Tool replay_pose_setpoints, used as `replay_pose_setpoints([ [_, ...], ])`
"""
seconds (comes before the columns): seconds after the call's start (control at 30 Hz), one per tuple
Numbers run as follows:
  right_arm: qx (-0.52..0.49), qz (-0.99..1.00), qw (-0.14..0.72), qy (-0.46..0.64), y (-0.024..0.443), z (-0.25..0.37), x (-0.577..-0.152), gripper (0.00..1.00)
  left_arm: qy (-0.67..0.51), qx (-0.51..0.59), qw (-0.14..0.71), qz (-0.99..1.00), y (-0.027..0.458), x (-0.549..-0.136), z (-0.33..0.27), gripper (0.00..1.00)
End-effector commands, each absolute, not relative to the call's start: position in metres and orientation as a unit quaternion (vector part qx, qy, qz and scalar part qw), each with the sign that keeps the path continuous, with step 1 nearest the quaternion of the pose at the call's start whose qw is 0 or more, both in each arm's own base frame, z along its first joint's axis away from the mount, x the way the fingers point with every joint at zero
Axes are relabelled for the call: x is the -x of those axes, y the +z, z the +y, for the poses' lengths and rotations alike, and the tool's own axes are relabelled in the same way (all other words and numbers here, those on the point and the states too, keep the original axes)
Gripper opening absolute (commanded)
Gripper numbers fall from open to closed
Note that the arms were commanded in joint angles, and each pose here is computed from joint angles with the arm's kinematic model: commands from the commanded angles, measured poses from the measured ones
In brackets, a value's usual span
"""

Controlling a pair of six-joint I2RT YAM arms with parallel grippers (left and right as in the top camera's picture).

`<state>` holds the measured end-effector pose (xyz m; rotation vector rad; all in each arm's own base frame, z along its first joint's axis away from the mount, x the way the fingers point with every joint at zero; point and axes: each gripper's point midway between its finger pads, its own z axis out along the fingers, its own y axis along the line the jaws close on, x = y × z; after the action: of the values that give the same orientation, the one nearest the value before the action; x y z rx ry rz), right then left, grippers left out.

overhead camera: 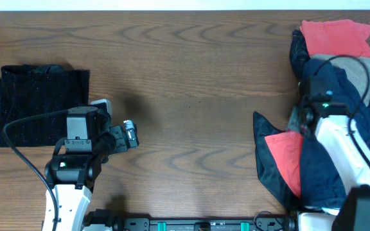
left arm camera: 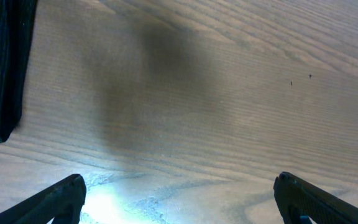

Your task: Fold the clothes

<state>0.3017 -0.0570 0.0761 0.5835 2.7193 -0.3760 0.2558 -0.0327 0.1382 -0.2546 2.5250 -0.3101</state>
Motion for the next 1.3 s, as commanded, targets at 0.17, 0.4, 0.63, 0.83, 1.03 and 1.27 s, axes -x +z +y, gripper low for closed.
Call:
replay_pose_setpoints([
  [0.17,-0.084,0.97,0.224,0.033,0.121,-0.001,-0.336,0.01,-0.12,0.096,0.297,0.942,0.147,-0.26,-0.033,0.98],
  [0.4,0.083,0.882,0.342,0.312,0.234,0.105,-0.357,0.01,-0.12,0.096,0.297,0.942,0.147,-0.26,-0.033,0.98],
  [0.63,0.146,0.825,0.361,0.409,0.276,0.163,-0.349,0.01,-0.12,0.096,0.301,0.941,0.148,-0.262,-0.033,0.97],
  [0.83,0.188,0.826,0.348,0.402,0.262,0.206,-0.345,0.01,-0.122,0.094,0.313,0.937,0.151,-0.267,-0.033,0.98],
  [1.03,0.168,0.851,0.372,0.331,0.246,0.208,-0.361,0.48,-0.126,0.105,0.315,0.935,0.153,-0.268,-0.033,0.98],
  [1.27,0.035,0.934,0.329,0.135,0.192,0.123,-0.367,0.99,-0.189,0.151,0.301,0.923,0.156,-0.271,-0.048,0.98],
])
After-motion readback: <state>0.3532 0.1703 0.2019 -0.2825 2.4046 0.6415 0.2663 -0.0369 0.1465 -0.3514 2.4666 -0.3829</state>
